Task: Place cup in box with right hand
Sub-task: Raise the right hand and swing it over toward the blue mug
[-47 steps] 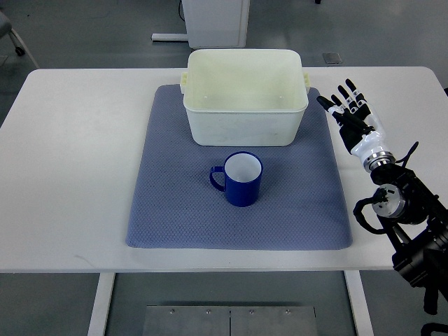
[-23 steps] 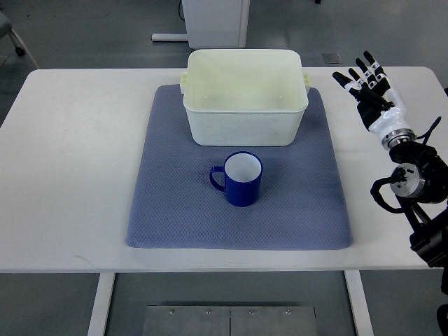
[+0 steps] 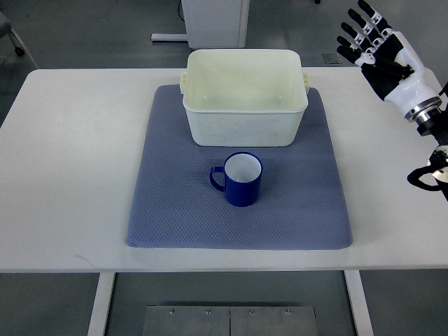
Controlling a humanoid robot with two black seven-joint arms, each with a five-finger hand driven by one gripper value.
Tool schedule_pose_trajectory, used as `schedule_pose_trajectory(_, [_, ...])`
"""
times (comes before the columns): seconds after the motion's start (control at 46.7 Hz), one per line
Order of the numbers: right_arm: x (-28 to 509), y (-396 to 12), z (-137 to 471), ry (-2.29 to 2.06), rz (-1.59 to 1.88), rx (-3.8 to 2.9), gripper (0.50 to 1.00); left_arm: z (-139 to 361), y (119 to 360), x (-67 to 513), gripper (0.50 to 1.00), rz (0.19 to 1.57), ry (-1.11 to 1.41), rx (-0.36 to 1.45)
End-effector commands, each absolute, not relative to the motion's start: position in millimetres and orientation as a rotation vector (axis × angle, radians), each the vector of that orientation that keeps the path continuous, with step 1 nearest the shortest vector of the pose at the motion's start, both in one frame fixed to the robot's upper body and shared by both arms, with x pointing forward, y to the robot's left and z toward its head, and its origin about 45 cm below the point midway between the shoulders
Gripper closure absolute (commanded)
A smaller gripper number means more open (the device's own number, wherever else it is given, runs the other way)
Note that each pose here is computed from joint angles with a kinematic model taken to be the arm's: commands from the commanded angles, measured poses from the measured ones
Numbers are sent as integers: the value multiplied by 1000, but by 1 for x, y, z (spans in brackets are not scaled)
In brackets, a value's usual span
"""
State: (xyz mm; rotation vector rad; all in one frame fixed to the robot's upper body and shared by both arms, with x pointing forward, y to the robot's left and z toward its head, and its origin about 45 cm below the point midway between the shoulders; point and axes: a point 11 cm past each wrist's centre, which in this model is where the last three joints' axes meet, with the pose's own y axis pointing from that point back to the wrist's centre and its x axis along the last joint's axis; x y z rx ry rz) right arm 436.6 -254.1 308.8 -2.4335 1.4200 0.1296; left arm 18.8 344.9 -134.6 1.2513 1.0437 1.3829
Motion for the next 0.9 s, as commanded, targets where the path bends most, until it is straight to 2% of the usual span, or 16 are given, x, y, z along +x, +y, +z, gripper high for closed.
schedule_pose_trajectory(0.0, [427,-241,308,1339,121,-2499,500,-135,345,19,500,1380,1042,1253])
schedule_pose_trajectory(0.429, [394,-203,273,1157,149,-2686,500,-135,345,19,500,1380,1042,1253])
schedule_pose_trajectory(0.879, [365,-183,231,1083,193,-2785,500,-135,345,19,500,1380,1042,1253])
